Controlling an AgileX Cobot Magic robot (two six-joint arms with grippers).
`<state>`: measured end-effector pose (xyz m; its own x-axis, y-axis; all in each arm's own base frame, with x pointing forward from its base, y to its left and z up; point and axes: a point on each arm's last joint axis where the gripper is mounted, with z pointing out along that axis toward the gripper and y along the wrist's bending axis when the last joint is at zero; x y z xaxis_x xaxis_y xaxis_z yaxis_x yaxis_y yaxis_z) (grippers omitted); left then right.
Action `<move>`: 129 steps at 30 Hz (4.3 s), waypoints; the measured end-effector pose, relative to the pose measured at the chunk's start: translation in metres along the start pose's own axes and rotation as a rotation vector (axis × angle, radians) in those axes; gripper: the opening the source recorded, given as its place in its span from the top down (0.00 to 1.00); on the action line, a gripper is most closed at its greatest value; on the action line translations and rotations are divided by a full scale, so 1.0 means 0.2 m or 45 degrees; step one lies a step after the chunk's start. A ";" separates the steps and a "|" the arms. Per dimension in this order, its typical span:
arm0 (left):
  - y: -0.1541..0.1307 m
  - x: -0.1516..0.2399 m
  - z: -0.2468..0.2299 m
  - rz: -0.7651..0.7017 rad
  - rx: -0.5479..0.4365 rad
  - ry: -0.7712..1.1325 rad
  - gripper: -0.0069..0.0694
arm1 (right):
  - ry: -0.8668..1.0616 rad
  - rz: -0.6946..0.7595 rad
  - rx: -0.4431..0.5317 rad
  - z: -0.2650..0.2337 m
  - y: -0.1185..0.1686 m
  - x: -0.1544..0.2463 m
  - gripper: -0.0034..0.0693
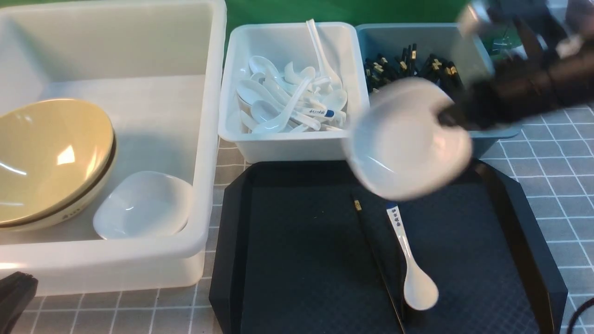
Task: On grey table put chopsticks spoon bowls plates into blue grey white boxes.
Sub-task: 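Place the white bowl into the white bin on top of the stacked bowls with the right gripper, then reach down and grasp the white spoon resting in the bowl with the right gripper, then place the white spoon into the bin of spoons with the right gripper, then grasp the chopsticks with the right gripper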
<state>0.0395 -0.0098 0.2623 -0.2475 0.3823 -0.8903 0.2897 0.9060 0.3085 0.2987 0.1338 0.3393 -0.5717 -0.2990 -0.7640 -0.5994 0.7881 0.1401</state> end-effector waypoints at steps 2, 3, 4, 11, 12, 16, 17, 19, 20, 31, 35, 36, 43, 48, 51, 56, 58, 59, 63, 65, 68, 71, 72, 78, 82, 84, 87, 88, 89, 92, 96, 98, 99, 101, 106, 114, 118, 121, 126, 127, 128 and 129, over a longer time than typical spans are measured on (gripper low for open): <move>0.00 0.00 0.00 -0.007 0.000 0.000 0.92 | -0.072 -0.072 -0.072 0.03 0.14 -0.08 0.86; 0.00 0.00 0.00 -0.012 0.000 0.000 0.92 | -0.140 -0.155 -0.142 0.09 0.29 -0.15 0.86; 0.00 0.00 0.00 -0.015 0.000 0.000 0.92 | -0.169 -0.195 -0.173 0.14 0.36 -0.18 0.86; 0.00 0.00 0.00 -0.037 0.001 -0.001 0.92 | -0.226 -0.519 -0.307 0.66 0.80 -0.30 0.86; 0.00 0.00 0.00 -0.038 0.002 -0.001 0.92 | -0.240 -0.530 -0.310 0.67 0.81 -0.32 0.86; 0.00 0.00 0.00 -0.045 0.004 -0.002 0.92 | -0.160 -0.628 -0.295 0.93 0.86 -0.34 0.86; 0.00 0.00 0.00 -0.045 0.004 -0.002 0.92 | -0.143 -0.631 -0.293 0.96 0.86 -0.33 0.86; 0.00 0.00 0.00 -0.045 0.004 -0.002 0.92 | -0.041 -0.656 -0.264 1.05 0.85 -0.31 0.84; 0.00 0.00 0.00 -0.045 0.004 -0.002 0.92 | -0.033 -0.658 -0.262 1.05 0.85 -0.31 0.84; 0.00 0.00 0.00 -0.050 0.004 -0.002 0.92 | 0.163 -0.590 -0.272 0.98 0.86 -0.35 0.37; 0.00 0.00 0.00 -0.050 0.004 -0.002 0.92 | 0.139 -0.614 -0.162 0.56 0.79 -0.54 0.26; 0.00 0.00 0.00 -0.050 0.004 -0.002 0.92 | 0.137 -0.608 -0.141 0.51 0.77 -0.55 0.26; 0.00 0.00 0.00 -0.050 0.004 -0.002 0.92 | 0.363 -0.315 0.242 0.11 0.32 -0.44 0.29; 0.00 0.00 0.00 -0.050 0.004 -0.003 0.92 | 0.848 -0.133 0.307 0.34 0.10 0.09 0.30; 0.00 0.00 0.00 -0.050 0.001 -0.010 0.92 | 1.000 -0.068 0.263 0.46 0.09 0.42 0.31; 0.00 0.00 0.01 -0.055 -0.006 -0.026 0.92 | 1.049 -0.031 0.238 0.52 0.08 0.64 0.35; 0.00 0.01 0.02 -0.055 -0.007 -0.027 0.92 | 1.067 -0.030 0.235 0.55 0.07 0.68 0.41; 0.00 0.01 0.02 -0.055 -0.006 -0.024 0.92 | 1.080 -0.025 0.231 0.56 0.07 0.69 0.44; 0.00 0.01 0.02 -0.055 -0.009 -0.030 0.92 | 1.078 -0.038 0.218 0.56 0.07 0.70 0.65; 0.00 0.01 0.02 -0.055 -0.009 -0.031 0.92 | 1.079 -0.046 0.211 0.55 0.08 0.69 0.77; 0.00 0.01 0.02 -0.055 -0.009 -0.031 0.92 | 1.081 -0.071 0.219 0.51 0.08 0.66 0.85; 0.00 0.01 0.02 -0.055 -0.010 -0.032 0.92 | 1.059 -0.108 0.238 0.43 0.08 0.58 0.85; 0.00 0.01 0.02 -0.055 -0.010 -0.032 0.92 | 1.034 -0.115 0.241 0.40 0.09 0.54 0.85; 0.00 0.01 0.02 -0.051 -0.012 -0.031 0.92 | 0.607 -0.114 0.217 0.27 0.15 0.16 0.85; 0.00 0.01 0.02 -0.050 -0.014 -0.033 0.92 | 0.070 -0.130 0.158 0.30 0.18 -0.15 0.85; 0.00 0.01 0.02 -0.050 -0.014 -0.033 0.92 | -0.077 -0.126 0.166 0.36 0.17 -0.23 0.85; 0.00 0.01 0.02 -0.049 -0.014 -0.033 0.92 | -0.250 -0.089 0.182 0.46 0.13 -0.34 0.83; 0.00 0.01 0.02 -0.049 -0.014 -0.033 0.92 | -0.277 -0.069 0.193 0.53 0.10 -0.38 0.78; 0.00 0.01 0.02 -0.049 -0.014 -0.033 0.92 | -0.265 -0.066 0.193 0.54 0.09 -0.37 0.77; 0.00 0.01 0.02 -0.049 -0.015 -0.033 0.92 | -0.100 -0.020 0.211 0.69 0.00 -0.36 0.54; 0.00 0.01 0.02 -0.048 -0.015 -0.033 0.92 | 0.236 0.060 0.216 0.66 -0.06 -0.30 0.33; 0.00 0.01 0.02 -0.048 -0.015 -0.033 0.92 | 0.395 0.080 0.218 0.58 -0.06 -0.27 0.27; 0.00 0.01 0.02 -0.048 -0.015 -0.033 0.92 | 0.467 0.082 0.220 0.55 -0.05 -0.26 0.25; 0.00 0.01 0.02 -0.048 -0.015 -0.033 0.92 | 0.583 0.073 0.226 0.51 -0.03 -0.20 0.24; 0.00 0.01 0.02 -0.048 -0.015 -0.033 0.92 | 0.815 0.082 0.265 0.55 0.09 0.12 0.23; 0.00 0.01 0.02 -0.048 -0.016 -0.034 0.92 | 0.800 0.200 0.270 0.62 0.22 0.51 0.23; 0.00 0.01 0.02 -0.048 -0.017 -0.037 0.92 | 0.800 0.206 0.306 0.65 0.19 0.63 0.23; 0.00 0.02 0.03 -0.049 -0.016 -0.033 0.92 | 0.807 0.180 0.328 0.67 0.18 0.66 0.23; 0.00 0.02 0.03 -0.049 -0.015 -0.030 0.92 | 0.816 0.136 0.326 0.69 0.17 0.67 0.39; 0.00 0.02 0.03 -0.049 -0.015 -0.030 0.92 | 0.799 0.117 0.317 0.70 0.17 0.67 0.47; 0.00 0.02 0.03 -0.049 -0.015 -0.030 0.92 | 0.782 0.099 0.307 0.71 0.17 0.66 0.57; 0.00 0.02 0.03 -0.049 -0.015 -0.030 0.92 | 0.772 0.092 0.301 0.71 0.18 0.66 0.62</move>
<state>0.0434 -0.0100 0.2569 -0.2363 0.3431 -0.9091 0.2695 0.9220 0.2779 0.2820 0.1984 0.1543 -0.8619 -0.4369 -0.2576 -0.4480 0.8939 -0.0172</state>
